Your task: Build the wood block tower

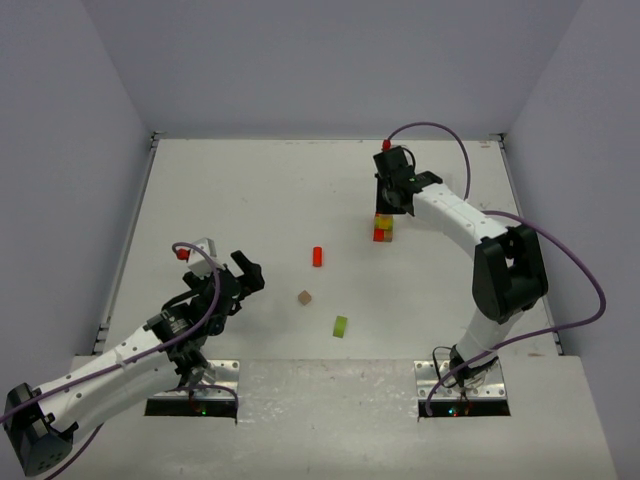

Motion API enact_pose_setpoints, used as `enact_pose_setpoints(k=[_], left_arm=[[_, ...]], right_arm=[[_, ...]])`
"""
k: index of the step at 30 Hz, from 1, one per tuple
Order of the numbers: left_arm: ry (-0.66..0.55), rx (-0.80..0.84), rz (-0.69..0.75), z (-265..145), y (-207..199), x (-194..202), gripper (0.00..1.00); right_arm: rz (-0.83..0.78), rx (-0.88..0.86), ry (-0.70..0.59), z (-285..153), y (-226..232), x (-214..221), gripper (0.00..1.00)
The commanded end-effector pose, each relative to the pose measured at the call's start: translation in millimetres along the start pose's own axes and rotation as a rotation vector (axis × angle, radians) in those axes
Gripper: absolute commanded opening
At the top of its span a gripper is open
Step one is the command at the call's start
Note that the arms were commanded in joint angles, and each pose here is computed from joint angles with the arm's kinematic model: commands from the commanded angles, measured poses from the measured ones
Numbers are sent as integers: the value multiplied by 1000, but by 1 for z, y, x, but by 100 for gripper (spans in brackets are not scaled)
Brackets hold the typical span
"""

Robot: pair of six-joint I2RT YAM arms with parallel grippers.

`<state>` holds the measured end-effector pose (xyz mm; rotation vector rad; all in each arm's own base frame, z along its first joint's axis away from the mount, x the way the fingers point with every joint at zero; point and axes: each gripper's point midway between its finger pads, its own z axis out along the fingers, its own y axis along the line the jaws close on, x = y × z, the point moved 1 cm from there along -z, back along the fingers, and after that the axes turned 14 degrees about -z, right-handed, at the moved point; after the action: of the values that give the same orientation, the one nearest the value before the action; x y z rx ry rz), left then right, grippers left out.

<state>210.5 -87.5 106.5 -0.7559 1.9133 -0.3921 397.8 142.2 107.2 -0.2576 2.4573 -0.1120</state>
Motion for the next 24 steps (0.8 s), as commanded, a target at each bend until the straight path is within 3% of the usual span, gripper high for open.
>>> enact_pose_setpoints(k=[1,24], left_arm=[[-32,11,-35,0,-7,-9,100],[-31,6,-31,1,-7,-8,100]], right_arm=[[48,29,-40,3,-5,-7,20],[88,63,-39,8,-8,-3,25]])
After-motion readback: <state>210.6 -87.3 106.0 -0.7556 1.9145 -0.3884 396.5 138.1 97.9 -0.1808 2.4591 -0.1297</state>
